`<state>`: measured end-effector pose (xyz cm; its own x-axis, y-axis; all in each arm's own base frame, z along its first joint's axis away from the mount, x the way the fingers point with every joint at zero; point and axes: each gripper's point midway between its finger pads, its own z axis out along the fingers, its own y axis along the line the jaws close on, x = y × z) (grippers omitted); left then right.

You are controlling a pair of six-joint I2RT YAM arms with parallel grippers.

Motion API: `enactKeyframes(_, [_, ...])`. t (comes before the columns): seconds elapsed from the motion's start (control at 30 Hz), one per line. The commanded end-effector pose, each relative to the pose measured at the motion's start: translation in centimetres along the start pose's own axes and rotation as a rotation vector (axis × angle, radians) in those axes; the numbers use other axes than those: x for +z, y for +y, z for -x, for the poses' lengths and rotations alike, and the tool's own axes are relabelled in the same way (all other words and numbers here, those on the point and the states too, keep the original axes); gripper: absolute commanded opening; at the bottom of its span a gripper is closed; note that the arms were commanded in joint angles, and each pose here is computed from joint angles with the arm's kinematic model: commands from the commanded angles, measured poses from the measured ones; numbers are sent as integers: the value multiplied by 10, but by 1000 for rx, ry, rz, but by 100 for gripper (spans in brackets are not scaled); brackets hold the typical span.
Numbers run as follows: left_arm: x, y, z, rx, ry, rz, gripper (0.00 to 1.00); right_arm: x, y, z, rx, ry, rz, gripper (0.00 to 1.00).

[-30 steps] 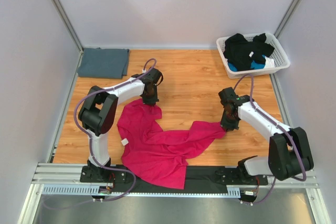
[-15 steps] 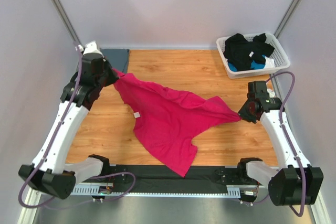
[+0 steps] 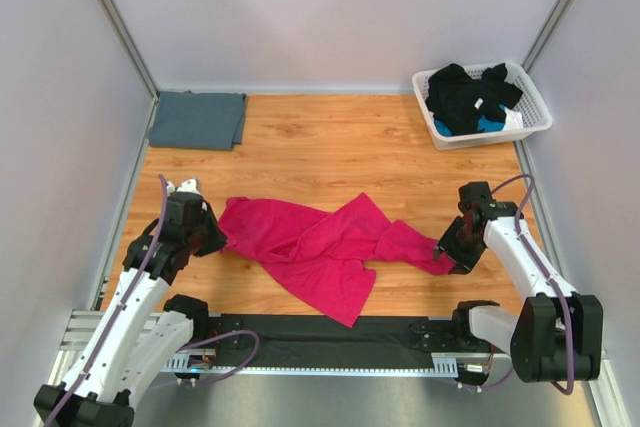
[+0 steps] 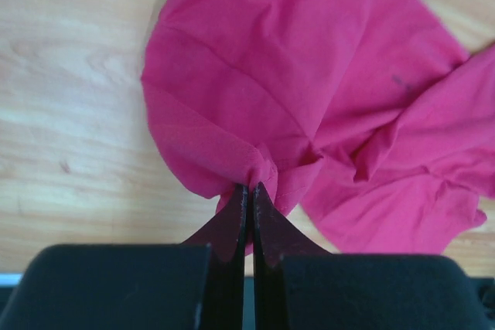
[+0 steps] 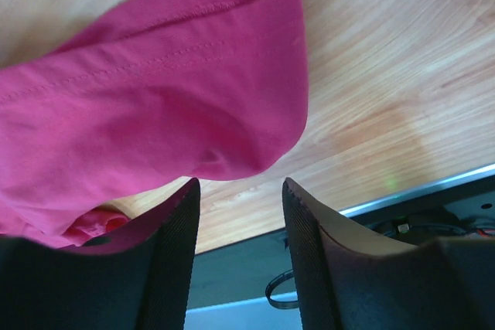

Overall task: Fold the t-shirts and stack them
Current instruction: Flatten the tshirt out

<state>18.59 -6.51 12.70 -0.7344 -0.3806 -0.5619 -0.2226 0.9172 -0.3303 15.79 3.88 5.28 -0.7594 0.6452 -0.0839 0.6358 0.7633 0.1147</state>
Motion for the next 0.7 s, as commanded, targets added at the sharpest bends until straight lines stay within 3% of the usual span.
enactKeyframes(0.0, [-2,-10,-21,-117,107,-32,0,-34,23,28,-44,-83,61,53])
enactKeyframes(0.1, [2,3,-33,-132,199,80,4,-78,45,65,-101,-234,99,56])
enactKeyframes(0.17, [6,12,-30,-129,191,144,3,-105,72,80,-167,-311,159,58])
enactKeyframes(0.3, [5,15,-28,-176,174,170,0,-120,130,83,-298,-359,214,60])
enactKeyframes(0.43, [4,24,-28,-213,159,229,0,-74,194,64,-403,-299,225,61])
enactKeyframes(0.53, [6,21,-26,-209,151,213,0,-30,217,69,-357,-249,193,58])
enactKeyframes(0.67, [4,17,-21,-194,130,184,0,-11,250,86,-363,-287,183,58])
